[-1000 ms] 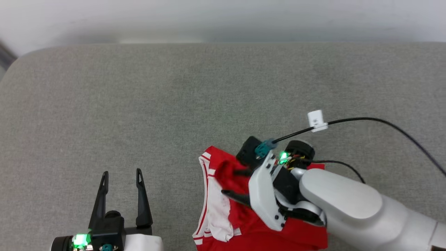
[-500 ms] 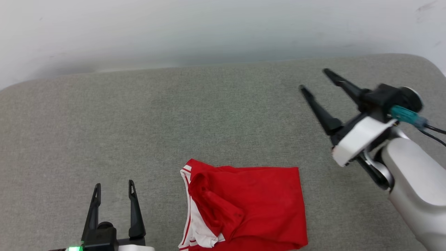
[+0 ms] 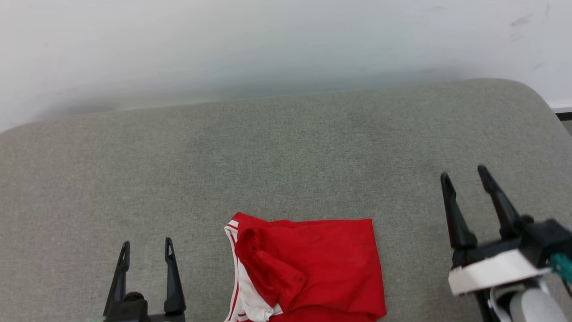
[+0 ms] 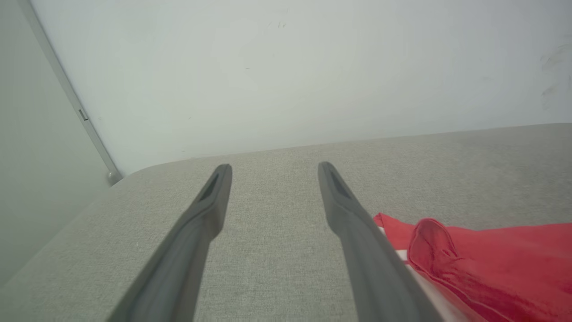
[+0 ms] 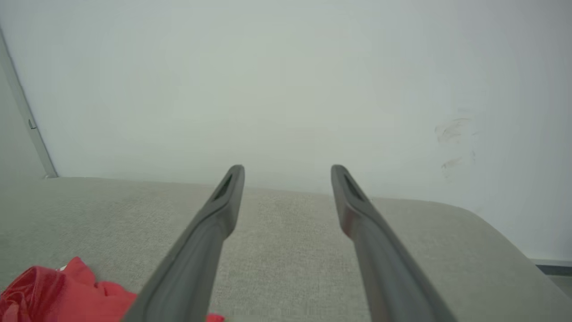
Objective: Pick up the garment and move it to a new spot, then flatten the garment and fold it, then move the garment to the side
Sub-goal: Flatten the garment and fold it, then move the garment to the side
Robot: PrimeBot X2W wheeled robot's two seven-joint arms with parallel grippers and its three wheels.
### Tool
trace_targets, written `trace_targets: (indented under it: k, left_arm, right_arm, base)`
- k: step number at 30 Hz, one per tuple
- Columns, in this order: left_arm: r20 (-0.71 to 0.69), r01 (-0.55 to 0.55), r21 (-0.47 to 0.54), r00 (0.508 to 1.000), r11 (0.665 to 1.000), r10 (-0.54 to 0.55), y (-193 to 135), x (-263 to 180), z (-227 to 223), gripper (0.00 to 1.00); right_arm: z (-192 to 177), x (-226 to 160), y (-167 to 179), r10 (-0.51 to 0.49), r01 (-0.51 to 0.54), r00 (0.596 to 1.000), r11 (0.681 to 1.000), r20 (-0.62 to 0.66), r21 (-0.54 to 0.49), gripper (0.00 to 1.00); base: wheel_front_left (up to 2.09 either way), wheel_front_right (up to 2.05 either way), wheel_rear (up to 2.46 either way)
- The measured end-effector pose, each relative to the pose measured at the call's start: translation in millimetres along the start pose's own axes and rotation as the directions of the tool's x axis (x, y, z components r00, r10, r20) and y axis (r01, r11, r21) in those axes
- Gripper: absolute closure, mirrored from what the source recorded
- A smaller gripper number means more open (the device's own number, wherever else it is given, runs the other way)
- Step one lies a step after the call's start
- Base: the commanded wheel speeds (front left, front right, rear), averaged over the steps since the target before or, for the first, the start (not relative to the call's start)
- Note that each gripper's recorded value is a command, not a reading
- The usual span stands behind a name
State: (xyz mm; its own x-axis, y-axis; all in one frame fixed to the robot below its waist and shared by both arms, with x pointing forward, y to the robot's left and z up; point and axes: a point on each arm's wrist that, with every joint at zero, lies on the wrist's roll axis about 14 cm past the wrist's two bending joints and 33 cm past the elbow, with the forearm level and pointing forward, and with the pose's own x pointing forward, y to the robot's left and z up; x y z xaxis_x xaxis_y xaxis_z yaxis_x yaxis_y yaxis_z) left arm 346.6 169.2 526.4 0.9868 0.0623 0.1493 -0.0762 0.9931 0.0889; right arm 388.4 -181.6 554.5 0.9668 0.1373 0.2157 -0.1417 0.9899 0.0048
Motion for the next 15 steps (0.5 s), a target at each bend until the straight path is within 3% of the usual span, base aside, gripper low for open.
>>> trace_targets:
  k: [10,15]
  left_arm:
    - [-0.009,0.000,-0.008,1.000,1.000,0.000,5.3,-12.8,-0.3,0.00]
    - [-0.011,-0.004,-0.008,1.000,1.000,0.004,8.5,-14.4,-0.6,0.00]
  right_arm:
    - [-31.0,-51.3,11.3,-0.056,0.064,0.993,0.995,-0.108,0.076,0.00]
    - [-32.2,-56.4,13.0,-0.063,0.073,0.992,0.994,-0.114,0.083,0.00]
  base:
    - [0.00,0.00,0.00]
    - [0.00,0.00,0.00]
